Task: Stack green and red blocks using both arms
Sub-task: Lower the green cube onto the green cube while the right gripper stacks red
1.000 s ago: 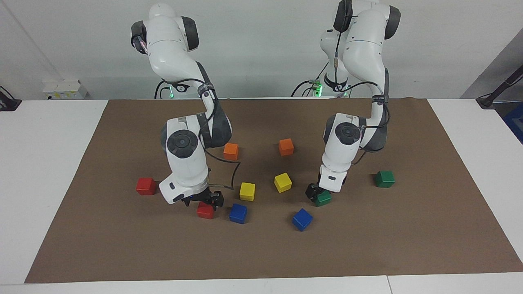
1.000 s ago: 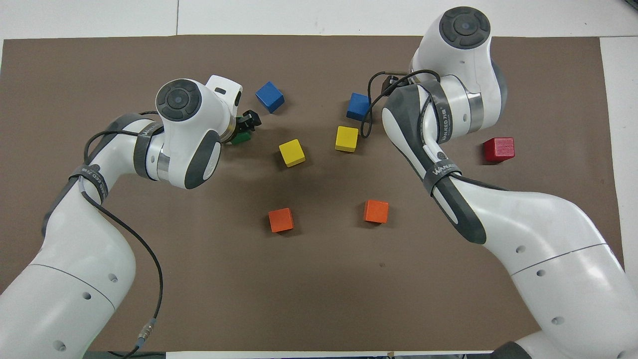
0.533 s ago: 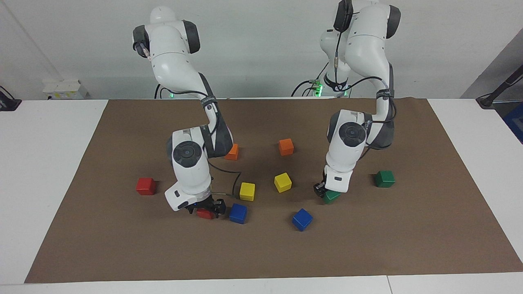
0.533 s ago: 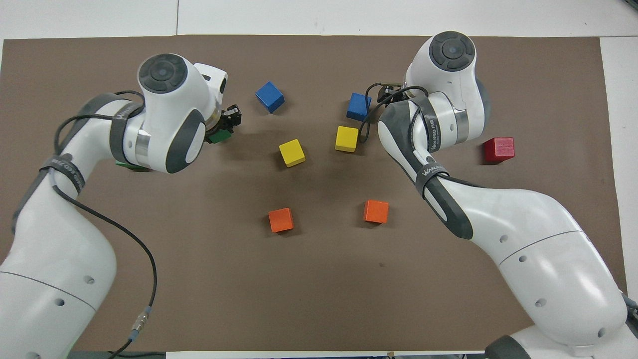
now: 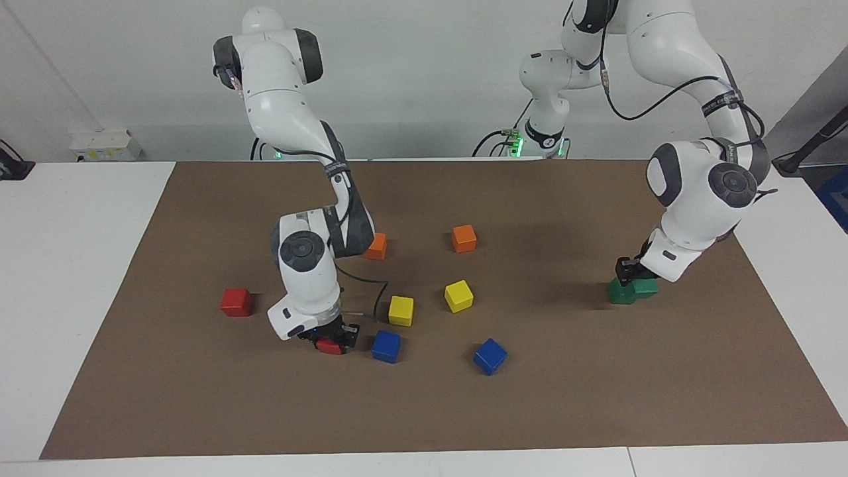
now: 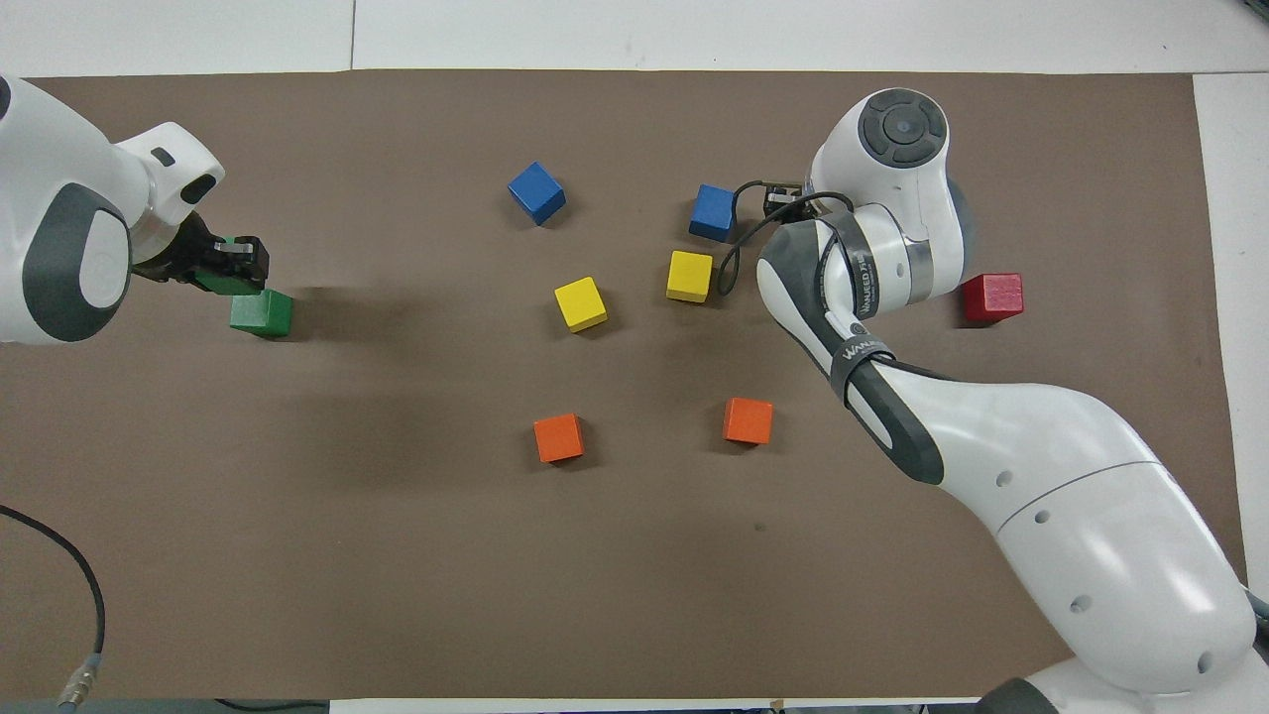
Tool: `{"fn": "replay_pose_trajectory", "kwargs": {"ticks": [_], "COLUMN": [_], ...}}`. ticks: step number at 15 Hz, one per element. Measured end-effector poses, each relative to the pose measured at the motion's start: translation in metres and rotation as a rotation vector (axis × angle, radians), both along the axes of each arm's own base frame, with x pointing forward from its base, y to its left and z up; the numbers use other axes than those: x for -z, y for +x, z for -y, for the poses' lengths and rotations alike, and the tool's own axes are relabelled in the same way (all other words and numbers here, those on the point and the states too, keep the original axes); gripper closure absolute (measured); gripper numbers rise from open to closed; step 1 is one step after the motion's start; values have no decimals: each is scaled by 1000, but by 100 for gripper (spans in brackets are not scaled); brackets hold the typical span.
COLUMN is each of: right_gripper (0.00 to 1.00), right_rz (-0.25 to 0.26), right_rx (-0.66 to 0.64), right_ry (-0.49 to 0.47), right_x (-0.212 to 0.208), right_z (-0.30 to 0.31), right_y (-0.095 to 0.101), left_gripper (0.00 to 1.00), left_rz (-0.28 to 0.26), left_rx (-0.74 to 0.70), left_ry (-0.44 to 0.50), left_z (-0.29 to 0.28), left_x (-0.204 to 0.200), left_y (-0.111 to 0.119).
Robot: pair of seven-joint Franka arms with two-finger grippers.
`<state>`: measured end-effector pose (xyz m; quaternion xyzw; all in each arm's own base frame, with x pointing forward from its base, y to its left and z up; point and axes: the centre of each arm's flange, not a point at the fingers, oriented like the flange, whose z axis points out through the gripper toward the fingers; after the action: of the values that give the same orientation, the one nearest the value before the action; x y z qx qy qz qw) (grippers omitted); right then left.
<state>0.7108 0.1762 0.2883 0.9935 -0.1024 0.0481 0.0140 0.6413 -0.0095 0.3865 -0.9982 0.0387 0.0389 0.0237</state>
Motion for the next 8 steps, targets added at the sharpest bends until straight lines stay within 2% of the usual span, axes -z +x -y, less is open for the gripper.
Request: {"fn": "replay_pose_trajectory", "kwargs": {"ticks": [4, 6, 8], "right_gripper": [46, 46, 46], "right_rz": [-25, -50, -74], "right_rx": [-10, -67, -120], "right_ry": [-8, -17, -18], "right_x": [-13, -44, -84], "right_z": [7, 27, 66], "right_y": [-2, -6, -18], "left_gripper": [44, 44, 44], "left_rz": [-12, -15, -16], "left_rx": [27, 26, 24], "left_ry": [-4, -5, -5], "left_z": [-2, -7, -11], "left_x": [24, 26, 26], "left_y": [-8, -9, -9]}}
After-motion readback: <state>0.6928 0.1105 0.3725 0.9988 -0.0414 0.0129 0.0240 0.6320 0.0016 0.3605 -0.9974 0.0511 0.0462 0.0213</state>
